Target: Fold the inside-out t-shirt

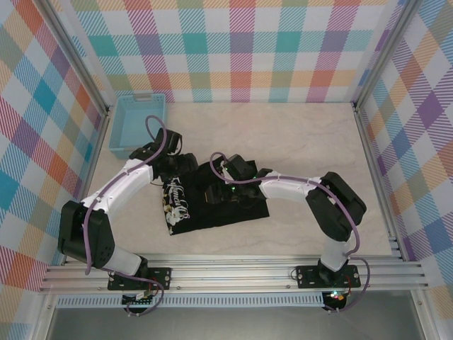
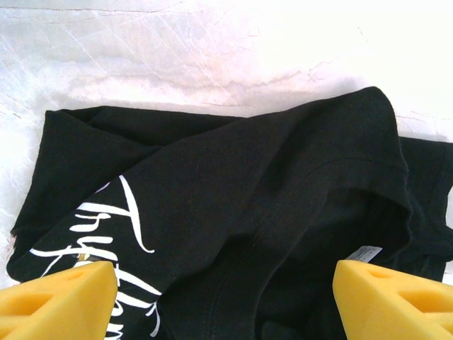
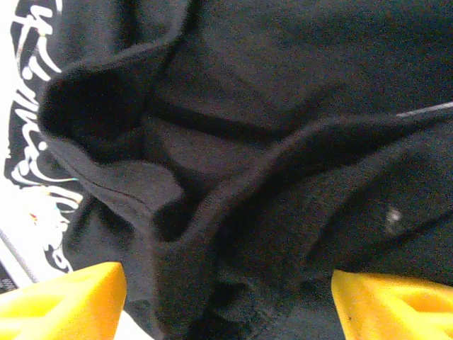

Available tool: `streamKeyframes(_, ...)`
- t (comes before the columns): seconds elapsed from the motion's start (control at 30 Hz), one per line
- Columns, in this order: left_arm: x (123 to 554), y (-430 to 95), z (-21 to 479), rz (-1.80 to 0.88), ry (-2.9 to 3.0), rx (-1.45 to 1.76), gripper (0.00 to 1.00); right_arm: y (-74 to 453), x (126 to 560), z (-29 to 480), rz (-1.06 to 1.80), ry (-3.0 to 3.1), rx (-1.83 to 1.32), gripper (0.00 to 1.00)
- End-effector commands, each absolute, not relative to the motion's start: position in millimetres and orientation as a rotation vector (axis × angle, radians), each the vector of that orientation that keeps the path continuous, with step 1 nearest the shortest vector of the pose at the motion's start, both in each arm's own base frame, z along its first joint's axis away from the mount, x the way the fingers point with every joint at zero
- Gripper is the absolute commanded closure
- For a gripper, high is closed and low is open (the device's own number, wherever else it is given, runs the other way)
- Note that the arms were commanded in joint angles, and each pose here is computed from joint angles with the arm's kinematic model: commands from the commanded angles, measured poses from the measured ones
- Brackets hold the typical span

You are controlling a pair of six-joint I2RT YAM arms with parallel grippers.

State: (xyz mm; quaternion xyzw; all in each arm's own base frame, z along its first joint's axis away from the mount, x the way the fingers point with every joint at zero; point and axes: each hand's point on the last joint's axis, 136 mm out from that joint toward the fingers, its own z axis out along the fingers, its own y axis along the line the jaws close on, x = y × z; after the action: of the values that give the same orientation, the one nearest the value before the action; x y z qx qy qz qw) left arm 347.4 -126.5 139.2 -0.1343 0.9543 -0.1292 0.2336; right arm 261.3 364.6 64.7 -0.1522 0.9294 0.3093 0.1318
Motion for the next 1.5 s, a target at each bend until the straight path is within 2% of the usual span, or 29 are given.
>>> streamKeyframes(0.0, 345.7, -122.6, 144.6, -0.361, 2.602, -0.346, 0.2, 361.7, 257.8, 56.0, 0.864, 2.722, -0.473, 0.24)
streamKeyframes(0.1, 345.7, -122.9, 143.0, -0.357, 2.61, -0.34, 0.2, 372.8, 258.0, 56.3, 0.936, 2.715, -0.473, 0.29)
streamKeyframes(0.27, 343.8, -119.8, 140.1, -0.334, 2.616, -0.338, 0.2, 377.2, 258.6, 60.8, 0.97, 2.695, -0.482, 0.58)
streamKeyframes(0.53, 341.0, -120.4, 137.8, -0.345, 2.62, -0.334, 0.2, 351.6, 246.4, 78.4, 0.908, 2.703, -0.463, 0.99)
streamKeyframes(0.93, 331.9, -127.2, 137.4, -0.405, 2.637, -0.292, 0.2, 282.2, 218.7, 111.0, 0.826, 2.776, -0.347, 1.0)
streamKeyframes(1.47, 308.3, -141.4, 123.8, -0.507, 2.732, -0.161, 0.21, 227.7, 248.9, 112.3, 0.605, 2.879, -0.356, 0.98)
